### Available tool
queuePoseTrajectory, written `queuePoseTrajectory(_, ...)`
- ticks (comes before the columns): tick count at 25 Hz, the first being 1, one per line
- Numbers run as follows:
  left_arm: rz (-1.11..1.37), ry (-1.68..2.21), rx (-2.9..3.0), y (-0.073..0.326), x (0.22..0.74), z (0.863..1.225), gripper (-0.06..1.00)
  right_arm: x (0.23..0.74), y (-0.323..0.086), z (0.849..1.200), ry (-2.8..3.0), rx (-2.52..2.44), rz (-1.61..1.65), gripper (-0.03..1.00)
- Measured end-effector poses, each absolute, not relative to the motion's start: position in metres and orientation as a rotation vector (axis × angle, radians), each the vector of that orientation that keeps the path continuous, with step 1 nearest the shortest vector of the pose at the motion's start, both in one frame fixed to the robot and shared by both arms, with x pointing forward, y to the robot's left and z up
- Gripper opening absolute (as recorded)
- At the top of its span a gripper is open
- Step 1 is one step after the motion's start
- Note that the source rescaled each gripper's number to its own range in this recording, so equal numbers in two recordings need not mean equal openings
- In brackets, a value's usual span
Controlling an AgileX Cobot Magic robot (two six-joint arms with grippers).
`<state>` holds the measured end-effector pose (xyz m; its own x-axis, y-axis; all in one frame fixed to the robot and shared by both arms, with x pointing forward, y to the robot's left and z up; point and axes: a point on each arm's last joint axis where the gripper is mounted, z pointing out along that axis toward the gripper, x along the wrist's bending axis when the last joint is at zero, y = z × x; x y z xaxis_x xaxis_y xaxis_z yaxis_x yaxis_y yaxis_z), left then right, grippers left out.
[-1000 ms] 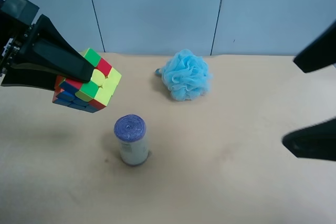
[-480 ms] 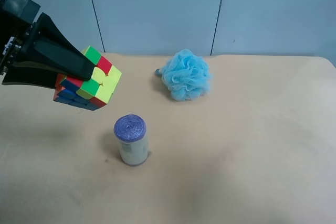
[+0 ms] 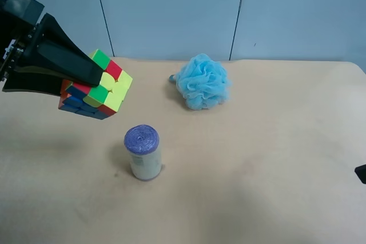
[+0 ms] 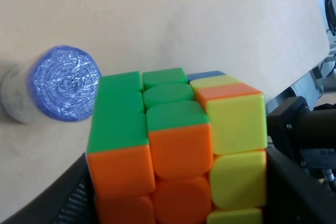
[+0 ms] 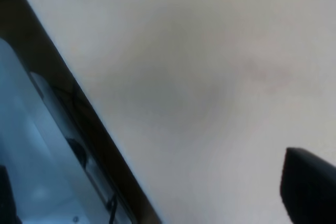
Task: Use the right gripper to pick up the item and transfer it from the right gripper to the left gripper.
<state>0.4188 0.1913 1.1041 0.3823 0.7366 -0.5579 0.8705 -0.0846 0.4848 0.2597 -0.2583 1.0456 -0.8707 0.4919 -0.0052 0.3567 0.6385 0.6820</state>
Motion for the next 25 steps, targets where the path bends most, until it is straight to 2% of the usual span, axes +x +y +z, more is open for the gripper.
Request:
queuePoseTrajectory(15,-0.223,1.392,1.861,0.191,0.418,1.104,0.0,0.26,-0.258,1.046,2.662,0.711,1.047,0.99)
queuePoseTrajectory(25,-0.224,1.392,1.862,0.191,0.418,1.104,0.0,0.252,-0.283,1.051,2.276,1.063,1.116,0.99)
